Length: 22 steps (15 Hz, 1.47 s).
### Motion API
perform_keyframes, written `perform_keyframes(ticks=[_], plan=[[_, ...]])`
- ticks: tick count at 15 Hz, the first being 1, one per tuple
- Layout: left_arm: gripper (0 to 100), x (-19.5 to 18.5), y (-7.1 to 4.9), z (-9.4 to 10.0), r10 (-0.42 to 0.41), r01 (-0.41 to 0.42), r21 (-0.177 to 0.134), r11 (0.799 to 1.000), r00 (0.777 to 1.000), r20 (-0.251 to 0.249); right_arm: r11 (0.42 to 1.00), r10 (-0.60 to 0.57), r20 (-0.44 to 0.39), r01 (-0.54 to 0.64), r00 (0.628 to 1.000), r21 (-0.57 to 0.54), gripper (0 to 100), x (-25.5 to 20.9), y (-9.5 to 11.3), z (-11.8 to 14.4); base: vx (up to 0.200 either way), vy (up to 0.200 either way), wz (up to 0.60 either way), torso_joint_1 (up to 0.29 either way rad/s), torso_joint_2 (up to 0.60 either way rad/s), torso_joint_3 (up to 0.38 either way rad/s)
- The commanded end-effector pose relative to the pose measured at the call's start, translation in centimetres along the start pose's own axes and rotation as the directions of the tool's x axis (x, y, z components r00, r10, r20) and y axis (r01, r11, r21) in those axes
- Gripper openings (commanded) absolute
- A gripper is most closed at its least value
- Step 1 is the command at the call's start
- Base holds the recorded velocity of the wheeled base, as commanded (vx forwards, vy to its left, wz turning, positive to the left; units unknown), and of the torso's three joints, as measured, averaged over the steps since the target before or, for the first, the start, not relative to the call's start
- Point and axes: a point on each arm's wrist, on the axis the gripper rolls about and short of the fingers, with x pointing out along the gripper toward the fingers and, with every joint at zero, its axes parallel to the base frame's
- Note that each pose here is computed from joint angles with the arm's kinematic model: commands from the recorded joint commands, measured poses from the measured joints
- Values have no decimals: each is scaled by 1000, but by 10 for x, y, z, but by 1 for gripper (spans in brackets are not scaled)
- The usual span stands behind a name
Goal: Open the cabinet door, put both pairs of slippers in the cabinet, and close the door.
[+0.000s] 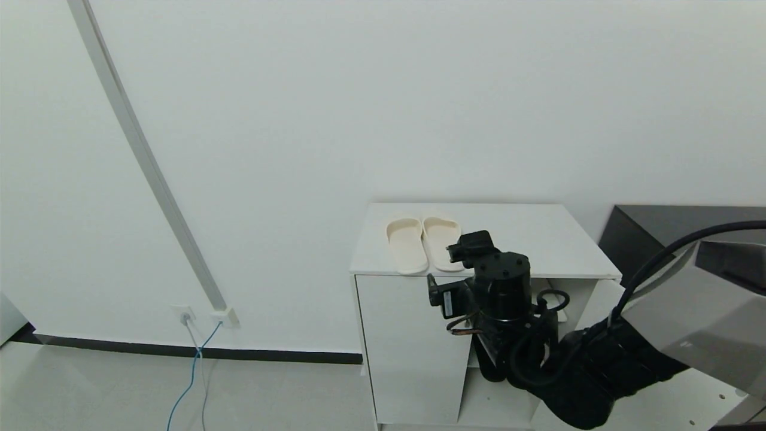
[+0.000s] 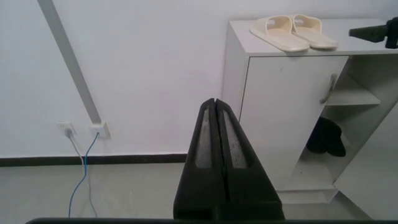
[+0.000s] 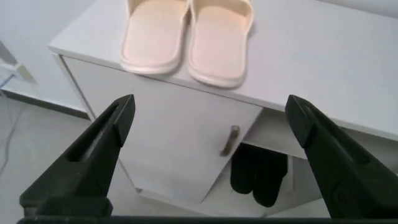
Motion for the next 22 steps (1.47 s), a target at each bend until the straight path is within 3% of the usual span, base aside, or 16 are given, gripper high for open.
perform_keyframes(ticks=[1, 6, 8, 20, 22], plan=[[0, 0, 0, 0, -1, 1, 0, 1000, 1000, -2, 998, 22, -2, -22, 1000, 52, 100, 8, 8, 26, 0, 0, 0, 0, 0, 0], [0, 0, 0, 0, -2, 2, -1, 1000, 1000, -2, 976, 149, -168, -118, 974, 181, 100, -2, 9, 51, 0, 0, 0, 0, 0, 0], [0, 0, 0, 0, -1, 1, -1, 1000, 1000, -2, 973, 164, -181, -129, 970, 192, 100, -2, 9, 48, 0, 0, 0, 0, 0, 0], [0, 0, 0, 0, -2, 2, -1, 1000, 1000, -2, 979, 158, -208, -126, 965, 163, 100, 19, 27, 3, 200, 0, 0, 2, 0, 1], [0, 0, 0, 0, -1, 1, -3, 1000, 1000, -2, 981, 158, -194, -131, 968, 145, 100, 26, 31, -4, 0, 0, 0, 0, 0, 0]])
